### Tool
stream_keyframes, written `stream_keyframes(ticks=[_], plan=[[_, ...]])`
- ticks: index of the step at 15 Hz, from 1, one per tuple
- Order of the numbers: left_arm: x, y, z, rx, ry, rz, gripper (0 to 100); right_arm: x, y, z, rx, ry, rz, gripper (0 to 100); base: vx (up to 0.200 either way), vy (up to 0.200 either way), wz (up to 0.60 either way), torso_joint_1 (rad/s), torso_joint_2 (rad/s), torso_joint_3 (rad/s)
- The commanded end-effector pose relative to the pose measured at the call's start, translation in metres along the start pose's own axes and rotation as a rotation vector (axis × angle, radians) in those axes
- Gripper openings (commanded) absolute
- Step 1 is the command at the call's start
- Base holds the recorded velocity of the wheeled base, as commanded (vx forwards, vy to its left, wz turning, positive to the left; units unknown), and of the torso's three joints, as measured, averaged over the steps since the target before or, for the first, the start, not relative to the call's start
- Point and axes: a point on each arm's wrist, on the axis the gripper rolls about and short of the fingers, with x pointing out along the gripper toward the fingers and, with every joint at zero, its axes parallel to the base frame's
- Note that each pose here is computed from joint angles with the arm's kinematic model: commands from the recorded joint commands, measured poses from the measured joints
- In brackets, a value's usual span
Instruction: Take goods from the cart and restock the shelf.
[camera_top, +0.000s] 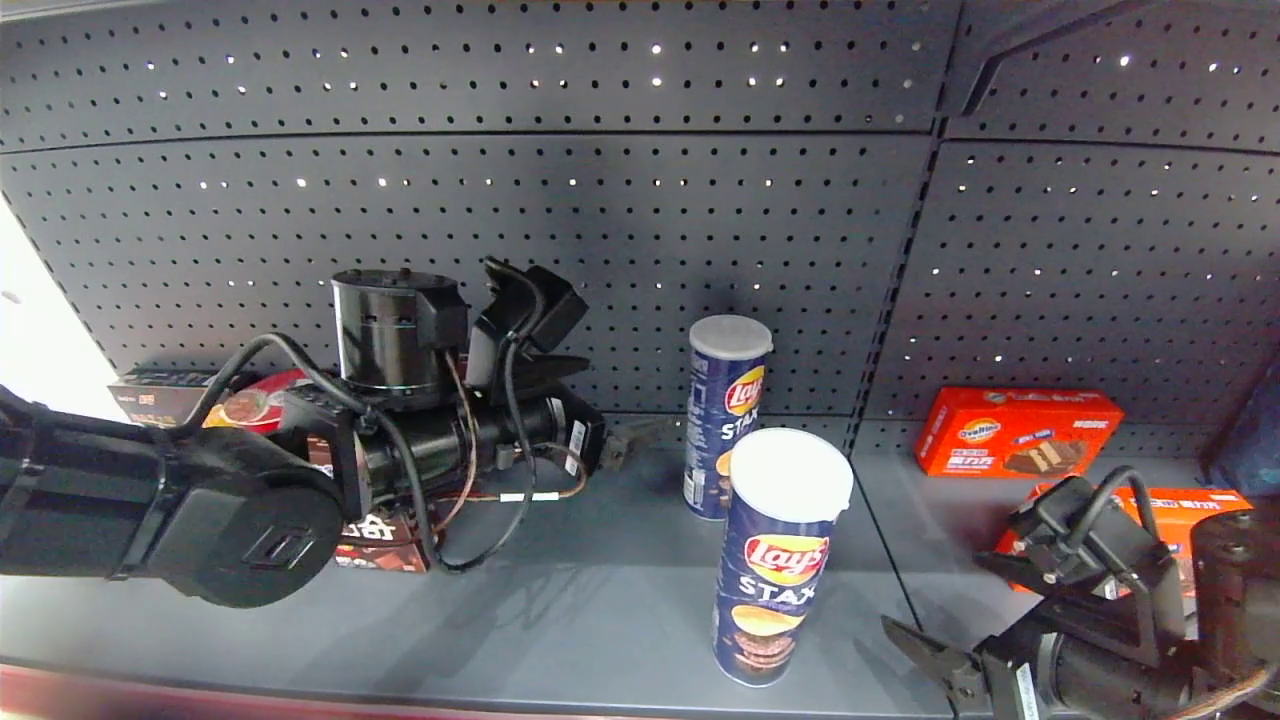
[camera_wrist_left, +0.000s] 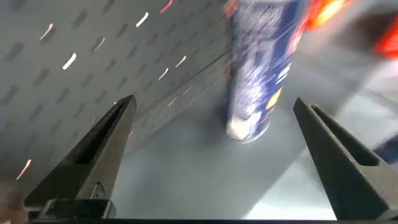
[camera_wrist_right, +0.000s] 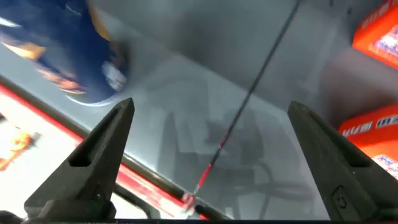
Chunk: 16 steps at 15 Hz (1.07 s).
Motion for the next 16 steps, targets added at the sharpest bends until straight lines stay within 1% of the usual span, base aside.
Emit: stream_keyframes(ticks=[1,3,4,6,7,8,10,12,16], plan=[[-0.016,-0.01,0.007,0.003,0.005,0.051,100,0.014,0.004,-0.007,-0.017,0.064,-0.01,100,0.0,0.0,0.0,0.0,0.0,0.0],[-0.024,-0.007,0.006,0.004,0.03,0.135,100,0.021,0.004,-0.009,-0.022,0.091,-0.044,100,0.0,0.0,0.0,0.0,0.0,0.0],[-0.028,-0.006,0.008,0.003,0.043,0.16,100,0.024,0.004,-0.008,-0.022,0.094,-0.048,100,0.0,0.0,0.0,0.0,0.0,0.0],[-0.042,-0.003,0.014,0.03,0.09,0.174,100,0.032,0.006,-0.001,-0.02,0.085,-0.049,100,0.0,0.0,0.0,0.0,0.0,0.0],[-0.046,-0.004,0.016,0.046,0.101,0.175,100,0.037,0.007,0.003,-0.019,0.079,-0.049,100,0.0,0.0,0.0,0.0,0.0,0.0],[-0.048,-0.003,0.016,0.053,0.101,0.179,100,0.041,0.007,0.007,-0.017,0.073,-0.049,100,0.0,0.0,0.0,0.0,0.0,0.0],[-0.049,-0.001,0.013,0.052,0.105,0.187,100,0.05,0.01,0.017,-0.012,0.051,-0.048,100,0.0,0.0,0.0,0.0,0.0,0.0],[-0.049,-0.001,0.012,0.047,0.107,0.19,100,0.052,0.012,0.019,-0.015,0.05,-0.041,100,0.0,0.0,0.0,0.0,0.0,0.0],[-0.05,-0.001,0.01,0.044,0.114,0.189,100,0.049,0.024,0.018,-0.039,0.046,0.005,100,0.0,0.0,0.0,0.0,0.0,0.0]])
